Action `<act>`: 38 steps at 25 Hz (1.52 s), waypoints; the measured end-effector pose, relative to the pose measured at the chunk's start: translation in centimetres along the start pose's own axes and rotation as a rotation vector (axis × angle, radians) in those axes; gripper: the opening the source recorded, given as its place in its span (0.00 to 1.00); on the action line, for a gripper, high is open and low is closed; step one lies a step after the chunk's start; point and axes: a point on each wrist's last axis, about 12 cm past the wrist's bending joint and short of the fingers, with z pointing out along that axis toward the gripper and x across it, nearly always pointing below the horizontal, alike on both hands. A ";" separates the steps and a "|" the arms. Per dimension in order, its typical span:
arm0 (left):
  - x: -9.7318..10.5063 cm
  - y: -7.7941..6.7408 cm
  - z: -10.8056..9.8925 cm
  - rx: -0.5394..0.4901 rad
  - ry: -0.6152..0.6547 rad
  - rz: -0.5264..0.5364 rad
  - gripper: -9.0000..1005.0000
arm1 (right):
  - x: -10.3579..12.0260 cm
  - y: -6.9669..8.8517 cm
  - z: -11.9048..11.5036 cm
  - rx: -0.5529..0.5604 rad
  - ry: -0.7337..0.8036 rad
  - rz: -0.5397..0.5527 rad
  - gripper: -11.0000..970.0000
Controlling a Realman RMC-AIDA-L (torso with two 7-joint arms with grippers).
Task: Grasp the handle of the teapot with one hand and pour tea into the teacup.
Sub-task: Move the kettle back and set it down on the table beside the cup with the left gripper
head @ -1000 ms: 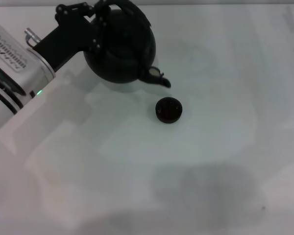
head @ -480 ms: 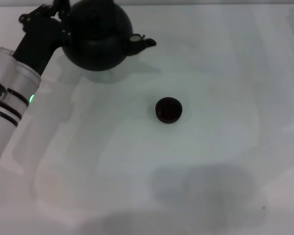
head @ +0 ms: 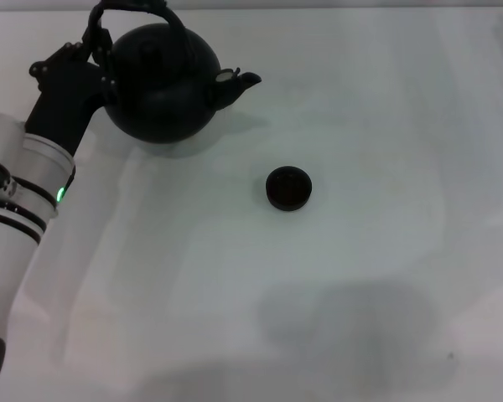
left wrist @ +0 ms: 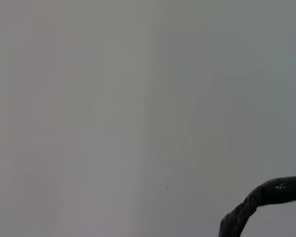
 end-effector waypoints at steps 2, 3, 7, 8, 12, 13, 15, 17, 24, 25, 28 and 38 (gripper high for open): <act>0.1 0.0 -0.2 -0.003 0.007 -0.001 0.11 | 0.0 0.0 0.0 0.000 0.000 -0.001 0.89; 0.3 0.1 -0.3 -0.005 0.016 -0.002 0.11 | 0.0 0.0 0.0 0.000 0.000 -0.001 0.89; 0.7 0.1 -0.5 -0.010 0.049 -0.003 0.11 | 0.0 -0.1 0.0 0.001 0.001 -0.002 0.89; 0.8 0.2 -0.6 -0.011 0.055 -0.003 0.11 | 0.0 -0.1 0.0 0.001 0.001 -0.003 0.89; 1.0 0.3 -0.7 -0.014 0.065 -0.001 0.11 | 0.0 0.0 0.0 0.001 0.002 -0.003 0.89; 1.0 0.3 -0.8 -0.015 0.066 -0.001 0.11 | 0.0 0.0 0.0 0.000 0.003 -0.003 0.89; 1.0 0.5 -0.8 -0.016 0.066 0.001 0.11 | 0.1 0.0 0.0 0.001 0.003 -0.002 0.89; 1.0 0.6 -0.8 -0.014 0.066 0.003 0.11 | 0.1 0.0 0.0 0.000 0.003 -0.002 0.89; 1.0 0.5 -0.8 -0.007 0.068 0.006 0.11 | 0.0 0.2 0.0 -0.015 0.003 -0.009 0.89; 1.0 0.5 -0.8 -0.005 0.071 0.007 0.11 | 0.0 0.2 0.0 -0.015 0.003 -0.009 0.89; 1.2 0.5 -0.7 -0.002 0.089 0.007 0.11 | 0.1 0.2 0.0 -0.016 0.007 -0.009 0.89; 1.3 0.5 -0.6 -0.006 0.097 0.004 0.11 | 0.2 0.1 -0.1 -0.009 0.010 -0.003 0.89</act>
